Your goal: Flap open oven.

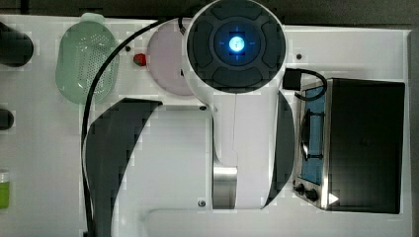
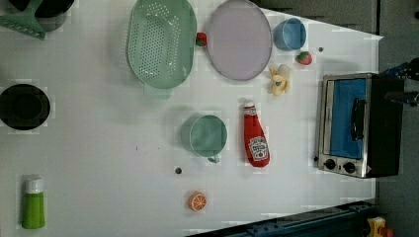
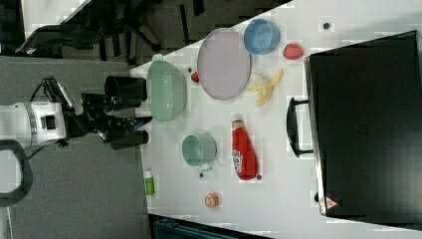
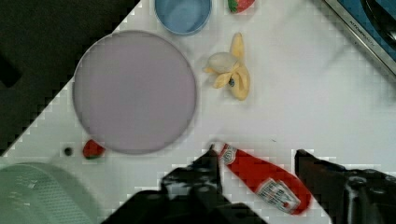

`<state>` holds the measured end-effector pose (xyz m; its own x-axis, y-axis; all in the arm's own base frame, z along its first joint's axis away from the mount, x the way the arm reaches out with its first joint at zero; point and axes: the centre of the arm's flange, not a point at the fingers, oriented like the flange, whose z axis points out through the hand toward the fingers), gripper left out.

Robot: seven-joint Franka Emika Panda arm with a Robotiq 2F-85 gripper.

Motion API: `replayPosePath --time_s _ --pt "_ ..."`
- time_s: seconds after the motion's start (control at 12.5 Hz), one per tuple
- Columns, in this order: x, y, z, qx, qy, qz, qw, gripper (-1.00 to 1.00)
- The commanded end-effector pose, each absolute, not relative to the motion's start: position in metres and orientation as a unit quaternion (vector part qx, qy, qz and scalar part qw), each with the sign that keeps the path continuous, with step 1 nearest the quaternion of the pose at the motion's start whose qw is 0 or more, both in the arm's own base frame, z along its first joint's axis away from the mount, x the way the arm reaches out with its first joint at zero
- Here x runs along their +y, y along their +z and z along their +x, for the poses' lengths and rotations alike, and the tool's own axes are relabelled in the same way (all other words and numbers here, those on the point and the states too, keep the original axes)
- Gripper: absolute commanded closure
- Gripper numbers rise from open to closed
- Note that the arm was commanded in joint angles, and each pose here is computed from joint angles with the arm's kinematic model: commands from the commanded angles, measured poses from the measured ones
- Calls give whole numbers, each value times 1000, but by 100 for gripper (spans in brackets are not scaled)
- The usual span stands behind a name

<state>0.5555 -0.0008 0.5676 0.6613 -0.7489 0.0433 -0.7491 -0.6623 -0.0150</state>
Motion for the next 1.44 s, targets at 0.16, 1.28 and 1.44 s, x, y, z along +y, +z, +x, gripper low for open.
replayPosePath --time_s 0.16,1.28,1.44 --pt "-42 612 402 -499 -7 867 1 -80" --pt "-77 569 418 -438 -15 898 17 65" --pt "-104 539 429 -344 -10 938 25 65"
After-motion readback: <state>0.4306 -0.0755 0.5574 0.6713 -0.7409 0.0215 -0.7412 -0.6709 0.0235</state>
